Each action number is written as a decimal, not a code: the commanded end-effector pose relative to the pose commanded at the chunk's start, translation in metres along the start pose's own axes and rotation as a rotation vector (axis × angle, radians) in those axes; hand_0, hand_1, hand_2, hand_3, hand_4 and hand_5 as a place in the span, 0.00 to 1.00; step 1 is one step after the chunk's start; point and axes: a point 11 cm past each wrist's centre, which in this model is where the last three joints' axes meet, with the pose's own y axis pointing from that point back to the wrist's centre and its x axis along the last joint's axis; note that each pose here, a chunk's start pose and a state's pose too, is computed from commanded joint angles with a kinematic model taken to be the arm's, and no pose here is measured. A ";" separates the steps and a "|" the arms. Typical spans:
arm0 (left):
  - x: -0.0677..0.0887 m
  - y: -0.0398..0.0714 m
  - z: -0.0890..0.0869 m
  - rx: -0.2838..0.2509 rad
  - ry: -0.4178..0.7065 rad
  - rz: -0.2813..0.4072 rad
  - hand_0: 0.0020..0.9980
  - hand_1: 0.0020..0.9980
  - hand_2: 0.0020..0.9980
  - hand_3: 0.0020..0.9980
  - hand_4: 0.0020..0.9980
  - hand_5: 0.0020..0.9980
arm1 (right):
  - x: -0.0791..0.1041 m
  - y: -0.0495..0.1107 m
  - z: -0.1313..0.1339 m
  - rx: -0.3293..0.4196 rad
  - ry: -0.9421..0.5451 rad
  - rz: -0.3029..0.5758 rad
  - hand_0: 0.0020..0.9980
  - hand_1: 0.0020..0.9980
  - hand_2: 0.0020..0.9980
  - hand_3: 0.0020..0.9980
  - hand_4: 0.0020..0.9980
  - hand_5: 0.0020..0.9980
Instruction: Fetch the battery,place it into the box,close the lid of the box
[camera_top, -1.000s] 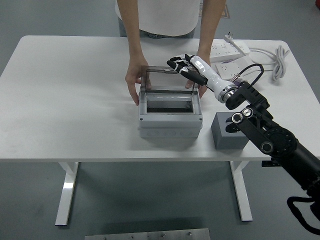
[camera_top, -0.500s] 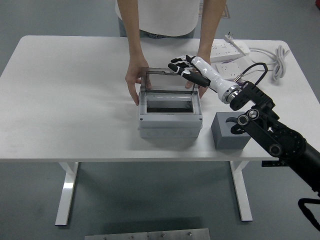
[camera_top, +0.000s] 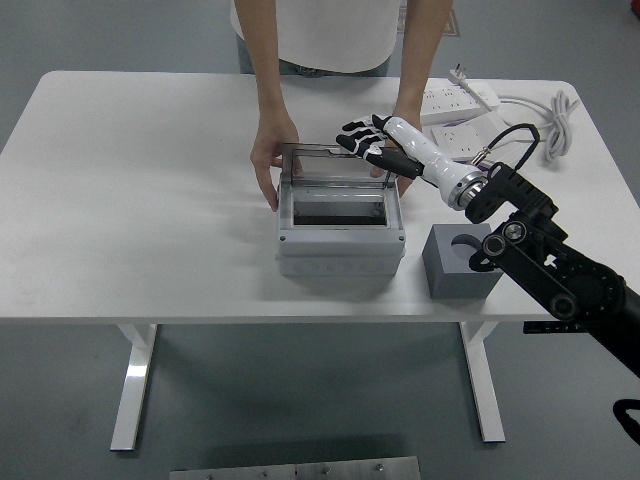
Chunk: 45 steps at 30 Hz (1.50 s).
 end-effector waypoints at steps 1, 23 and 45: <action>0.001 0.000 0.000 0.001 0.001 0.001 0.62 0.70 0.62 0.60 0.65 0.07 | 0.000 0.001 -0.001 -0.002 0.006 -0.008 0.89 0.73 0.76 0.82 1.00 1.00; 0.001 0.000 -0.002 0.005 0.002 0.003 0.62 0.70 0.63 0.60 0.66 0.07 | -0.005 0.011 0.002 -0.032 0.024 -0.055 0.77 0.66 0.76 0.82 1.00 1.00; -0.002 -0.001 -0.005 0.017 -0.006 -0.004 0.62 0.70 0.63 0.61 0.65 0.07 | -0.016 0.022 -0.008 -0.032 0.020 -0.120 0.73 0.64 0.75 0.82 0.98 1.00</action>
